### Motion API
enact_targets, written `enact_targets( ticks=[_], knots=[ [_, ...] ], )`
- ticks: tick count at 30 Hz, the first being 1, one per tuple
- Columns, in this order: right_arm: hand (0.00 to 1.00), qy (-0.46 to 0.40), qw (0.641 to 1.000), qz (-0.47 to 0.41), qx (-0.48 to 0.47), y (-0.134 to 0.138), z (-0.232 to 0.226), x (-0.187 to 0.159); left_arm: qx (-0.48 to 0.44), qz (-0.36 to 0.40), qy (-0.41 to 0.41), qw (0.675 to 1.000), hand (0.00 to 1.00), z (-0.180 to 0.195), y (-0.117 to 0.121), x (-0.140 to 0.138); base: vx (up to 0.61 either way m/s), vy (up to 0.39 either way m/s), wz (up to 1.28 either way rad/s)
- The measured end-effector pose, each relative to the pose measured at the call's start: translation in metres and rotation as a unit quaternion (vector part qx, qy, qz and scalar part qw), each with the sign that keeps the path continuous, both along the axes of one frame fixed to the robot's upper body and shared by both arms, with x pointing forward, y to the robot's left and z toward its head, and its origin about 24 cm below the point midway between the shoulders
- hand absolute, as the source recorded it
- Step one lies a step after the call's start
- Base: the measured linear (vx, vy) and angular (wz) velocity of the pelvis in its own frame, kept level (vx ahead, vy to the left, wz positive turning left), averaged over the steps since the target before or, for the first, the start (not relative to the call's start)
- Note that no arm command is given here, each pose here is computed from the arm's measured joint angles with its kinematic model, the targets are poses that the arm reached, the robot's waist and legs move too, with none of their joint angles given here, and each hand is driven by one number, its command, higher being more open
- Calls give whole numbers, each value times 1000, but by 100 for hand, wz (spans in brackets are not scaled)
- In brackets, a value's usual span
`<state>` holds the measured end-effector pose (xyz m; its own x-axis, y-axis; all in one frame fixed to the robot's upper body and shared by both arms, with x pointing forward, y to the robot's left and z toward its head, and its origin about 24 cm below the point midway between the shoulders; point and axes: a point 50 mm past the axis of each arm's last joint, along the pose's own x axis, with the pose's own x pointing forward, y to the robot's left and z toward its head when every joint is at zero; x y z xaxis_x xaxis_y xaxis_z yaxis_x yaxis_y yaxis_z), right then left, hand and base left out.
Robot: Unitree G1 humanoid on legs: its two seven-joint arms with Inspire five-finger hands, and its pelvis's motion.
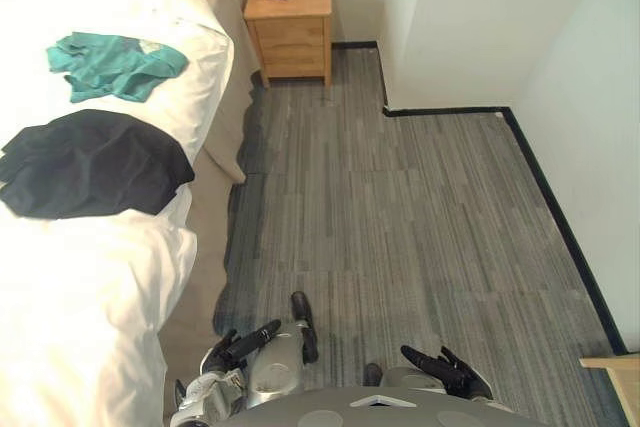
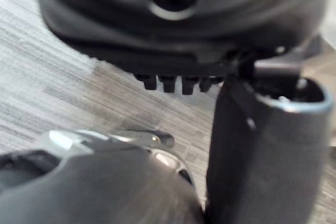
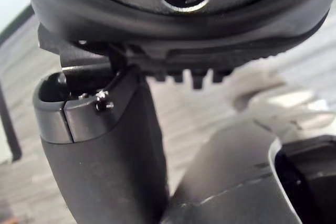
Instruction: Tidy up the quilt and then pick up the clothes from the bed and put them into the laundry hamper
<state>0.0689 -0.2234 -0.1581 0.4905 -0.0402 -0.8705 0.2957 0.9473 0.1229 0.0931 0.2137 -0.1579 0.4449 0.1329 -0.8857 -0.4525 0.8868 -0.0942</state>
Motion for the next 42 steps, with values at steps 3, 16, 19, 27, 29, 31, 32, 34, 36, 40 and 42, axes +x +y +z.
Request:
enact_targets(
  ticks=[3,16,19,27,29,31,32,34,36,40,42],
  knots=[
    [100,-15,1000,-11,15,14,0,11,13,-13,10,1000,100,1,10,-3,396,263,-8],
    [100,-56,995,-68,46,24,5,26,36,-81,27,996,100,4,8,13,445,56,58],
    [100,-57,995,-73,41,24,4,25,50,-75,41,995,100,2,13,0,657,-205,54],
    [100,-25,996,-83,-3,-2,4,15,7,-10,26,1000,100,-4,-5,-17,678,-290,-5],
    [100,-16,998,-65,-5,2,2,14,12,-22,6,1000,100,0,-3,-5,627,-230,-73],
    [100,-31,998,-60,-5,3,4,22,10,-40,-24,999,100,5,-5,5,455,-74,-105],
    [100,-38,998,-54,-5,3,5,27,8,-42,-30,999,100,6,-5,7,519,-19,-87],
    [100,-44,999,-29,-11,1,7,31,4,-45,-40,998,100,7,-9,12,446,55,-44],
    [100,-36,999,-20,-19,-3,7,28,4,-47,-41,998,100,8,-12,14,526,143,5],
    [100,-44,998,10,-31,0,10,38,6,-38,-28,999,100,7,-10,13,615,170,2],
    [100,-51,998,28,-36,2,12,47,12,-29,-8,999,100,3,-6,6,495,164,0]
  ],
)
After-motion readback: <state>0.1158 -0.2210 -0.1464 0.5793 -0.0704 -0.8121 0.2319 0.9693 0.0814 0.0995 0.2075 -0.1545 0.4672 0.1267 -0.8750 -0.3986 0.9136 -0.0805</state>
